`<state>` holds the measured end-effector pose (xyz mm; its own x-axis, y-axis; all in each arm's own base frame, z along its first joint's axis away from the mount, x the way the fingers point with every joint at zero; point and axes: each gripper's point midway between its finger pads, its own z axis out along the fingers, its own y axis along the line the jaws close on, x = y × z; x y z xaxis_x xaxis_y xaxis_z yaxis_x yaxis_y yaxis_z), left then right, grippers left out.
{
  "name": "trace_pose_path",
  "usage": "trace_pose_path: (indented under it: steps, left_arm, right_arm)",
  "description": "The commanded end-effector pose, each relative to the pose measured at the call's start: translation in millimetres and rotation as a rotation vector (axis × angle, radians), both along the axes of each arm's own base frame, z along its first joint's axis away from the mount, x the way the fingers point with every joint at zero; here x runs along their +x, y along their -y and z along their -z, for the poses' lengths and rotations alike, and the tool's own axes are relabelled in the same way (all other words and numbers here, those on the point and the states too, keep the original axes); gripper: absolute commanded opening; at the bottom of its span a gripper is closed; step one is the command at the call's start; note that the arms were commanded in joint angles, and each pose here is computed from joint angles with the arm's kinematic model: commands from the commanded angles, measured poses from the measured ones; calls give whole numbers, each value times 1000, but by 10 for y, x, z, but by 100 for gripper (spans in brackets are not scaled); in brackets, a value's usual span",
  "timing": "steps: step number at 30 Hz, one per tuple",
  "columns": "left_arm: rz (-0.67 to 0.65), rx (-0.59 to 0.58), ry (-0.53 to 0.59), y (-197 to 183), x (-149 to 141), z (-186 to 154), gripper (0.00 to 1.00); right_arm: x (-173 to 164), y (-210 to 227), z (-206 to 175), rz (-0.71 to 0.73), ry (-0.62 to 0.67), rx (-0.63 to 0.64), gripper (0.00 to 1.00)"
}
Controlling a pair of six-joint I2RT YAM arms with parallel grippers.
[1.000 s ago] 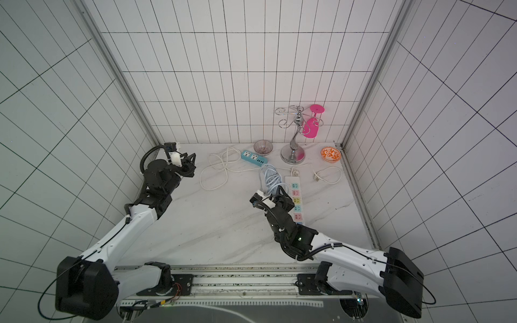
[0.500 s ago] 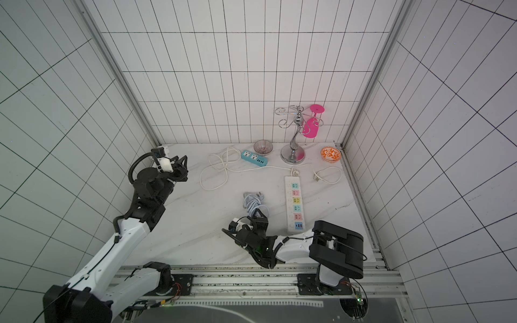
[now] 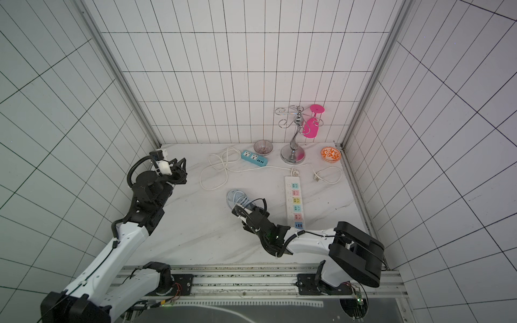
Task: Wrap the cord around the power strip
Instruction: Place the power strip at the center of the board.
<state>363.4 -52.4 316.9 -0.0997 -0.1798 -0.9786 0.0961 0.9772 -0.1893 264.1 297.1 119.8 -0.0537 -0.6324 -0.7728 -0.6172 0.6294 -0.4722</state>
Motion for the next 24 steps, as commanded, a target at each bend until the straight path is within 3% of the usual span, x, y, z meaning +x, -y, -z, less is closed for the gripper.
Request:
trace_pose_path:
  steps: [1, 9, 18, 24]
  left_arm:
    - [-15, -3, -17, -28, -11, 80, 38]
    - [-16, 5, -35, -27, 1, 173, 38]
    - [-9, -4, -46, -13, -4, 226, 39]
    - [-10, 1, -50, -15, 9, 236, 40]
  right_arm:
    - [-79, -57, 192, -73, -127, 89, 0]
    - [-235, -224, 722, -116, -207, -42, 0]
    - [-269, -267, 777, -137, -236, -48, 0]
    - [-308, -349, 828, -170, -278, -65, 26]
